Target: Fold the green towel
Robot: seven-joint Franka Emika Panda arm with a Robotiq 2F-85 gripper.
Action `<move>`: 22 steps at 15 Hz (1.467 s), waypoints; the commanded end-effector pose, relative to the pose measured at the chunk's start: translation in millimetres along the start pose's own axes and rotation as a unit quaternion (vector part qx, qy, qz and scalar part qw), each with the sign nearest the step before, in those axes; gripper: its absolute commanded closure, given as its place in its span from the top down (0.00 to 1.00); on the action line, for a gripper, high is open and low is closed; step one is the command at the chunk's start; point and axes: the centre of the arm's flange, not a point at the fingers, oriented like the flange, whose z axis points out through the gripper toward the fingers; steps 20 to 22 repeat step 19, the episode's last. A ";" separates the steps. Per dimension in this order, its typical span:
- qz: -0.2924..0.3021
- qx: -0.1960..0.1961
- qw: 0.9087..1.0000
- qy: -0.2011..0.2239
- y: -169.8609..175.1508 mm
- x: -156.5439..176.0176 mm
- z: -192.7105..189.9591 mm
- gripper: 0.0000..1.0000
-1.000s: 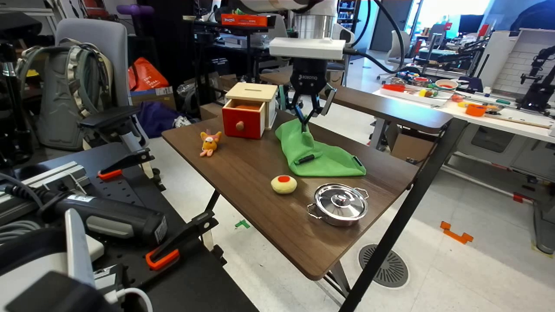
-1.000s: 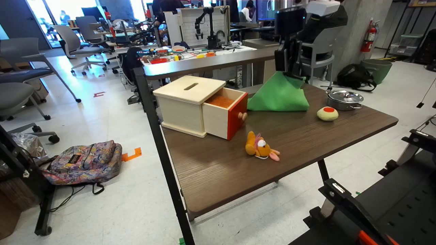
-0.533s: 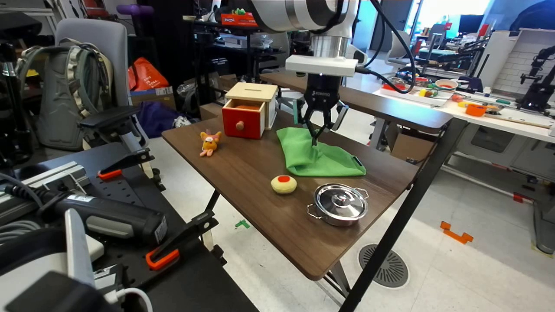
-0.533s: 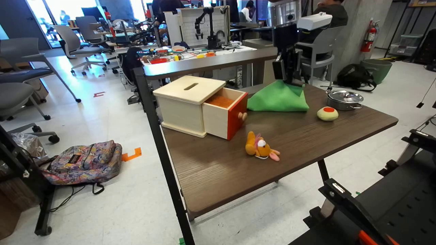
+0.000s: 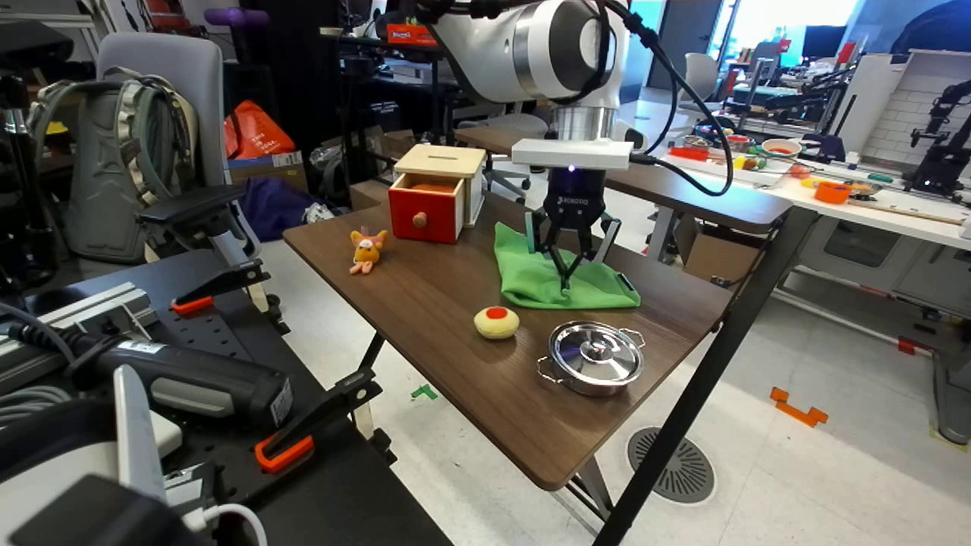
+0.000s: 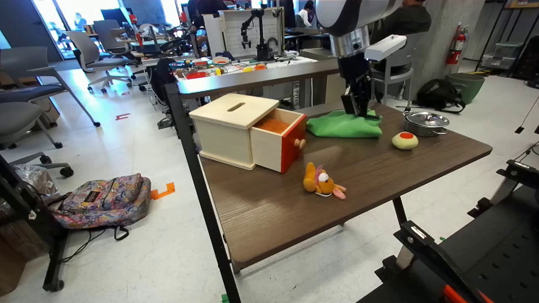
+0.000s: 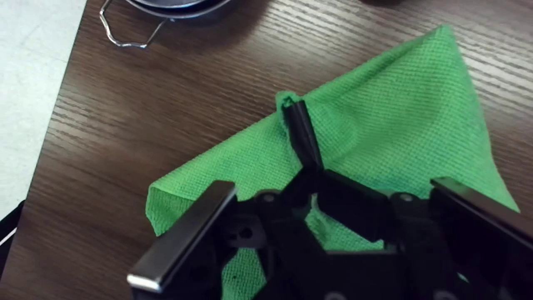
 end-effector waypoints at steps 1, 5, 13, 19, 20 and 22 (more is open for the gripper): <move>0.016 -0.013 1.000 -0.011 7.2 19.6 -2.5 0.38; 0.024 -0.009 1.000 0.004 8.4 13.0 -15.6 0.67; 0.009 -0.006 0.997 0.074 -17.1 -43.0 -69.6 1.00; -0.003 0.001 0.997 0.074 -26.2 -28.1 -77.6 1.00; -0.003 0.001 0.997 0.074 -26.2 -28.1 -77.6 1.00; -0.003 0.001 0.997 0.074 -26.2 -28.1 -77.6 1.00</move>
